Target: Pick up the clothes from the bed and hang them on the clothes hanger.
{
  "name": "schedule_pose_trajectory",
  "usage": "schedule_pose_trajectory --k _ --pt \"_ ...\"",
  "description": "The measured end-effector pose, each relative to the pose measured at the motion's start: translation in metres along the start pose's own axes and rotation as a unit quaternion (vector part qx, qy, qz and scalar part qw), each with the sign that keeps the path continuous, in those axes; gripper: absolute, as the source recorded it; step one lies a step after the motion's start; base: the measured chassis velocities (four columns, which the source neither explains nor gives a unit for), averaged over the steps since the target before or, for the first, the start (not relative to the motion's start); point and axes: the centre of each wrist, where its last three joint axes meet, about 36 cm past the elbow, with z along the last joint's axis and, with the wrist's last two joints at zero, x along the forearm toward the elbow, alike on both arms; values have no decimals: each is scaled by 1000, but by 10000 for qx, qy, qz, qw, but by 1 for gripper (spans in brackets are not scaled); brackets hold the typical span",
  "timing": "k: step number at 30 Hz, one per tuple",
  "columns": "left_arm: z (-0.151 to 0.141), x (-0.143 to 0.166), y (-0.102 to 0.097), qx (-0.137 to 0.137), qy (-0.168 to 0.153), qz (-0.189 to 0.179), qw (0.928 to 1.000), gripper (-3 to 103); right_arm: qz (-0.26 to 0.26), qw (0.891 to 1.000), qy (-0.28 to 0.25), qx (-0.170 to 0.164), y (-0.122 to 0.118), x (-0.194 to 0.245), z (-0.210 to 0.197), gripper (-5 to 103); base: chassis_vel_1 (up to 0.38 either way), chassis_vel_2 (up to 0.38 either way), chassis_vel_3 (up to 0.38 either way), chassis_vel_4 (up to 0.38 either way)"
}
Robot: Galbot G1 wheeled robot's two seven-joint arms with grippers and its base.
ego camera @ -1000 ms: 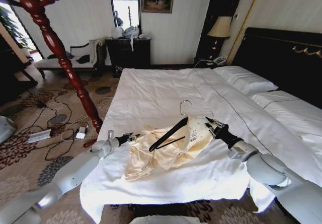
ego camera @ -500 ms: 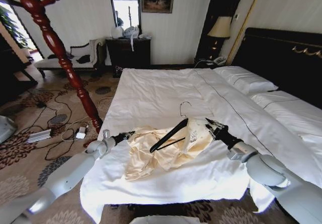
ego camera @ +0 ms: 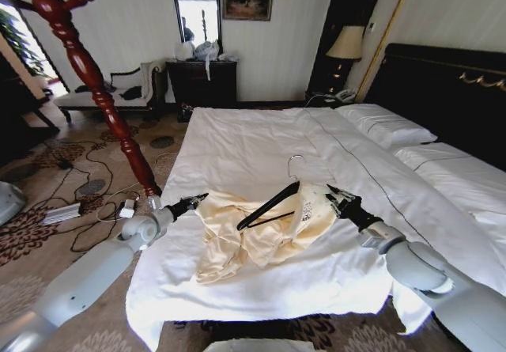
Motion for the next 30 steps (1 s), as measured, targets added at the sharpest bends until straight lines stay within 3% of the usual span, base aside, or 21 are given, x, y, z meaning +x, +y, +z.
schedule_pose_trajectory --k 2,3,7,9,11,13,18,23,26,27,30 --pt "-21 1 -20 -27 -190 129 9997 1 33 9999 127 -103 -6 -3 -1 18 0 0 0 0" --pt "-21 1 -20 -27 -190 129 9997 1 33 9999 127 -103 -6 -3 -1 18 0 0 0 0" --pt "-70 4 -58 -184 -588 431 9972 1 14 9982 474 -370 -19 -6 -6 18 0 0 0 0" --pt "-77 4 -62 -203 -643 445 9967 1 14 9981 495 -369 -23 -6 -7 18 0 0 0 0" --pt "-106 6 -73 -289 -841 478 9949 1 -9 9981 547 -270 -42 -10 -11 18 0 0 0 0" --pt "-115 6 -76 -329 -901 489 9942 1 -18 9982 558 -204 -50 -12 -12 18 0 0 0 0" --pt "-168 9 -96 -496 -1237 646 9890 1 126 9981 595 -79 -101 -25 -22 18 0 0 0 0" --pt "-185 2 -113 -652 -1231 689 9878 1 161 9974 653 -251 -116 -28 -26 18 0 0 0 0" --pt "-186 -22 -143 -848 -977 857 9879 1 178 9957 780 -460 -122 -29 -28 18 0 0 0 0" --pt "-186 -22 -143 -848 -977 857 9879 1 178 9957 780 -460 -122 -29 -28 18 0 0 0 0" --pt "-179 -35 -167 -982 -727 970 9878 1 240 9938 932 -555 -126 -31 -20 18 0 0 0 0"
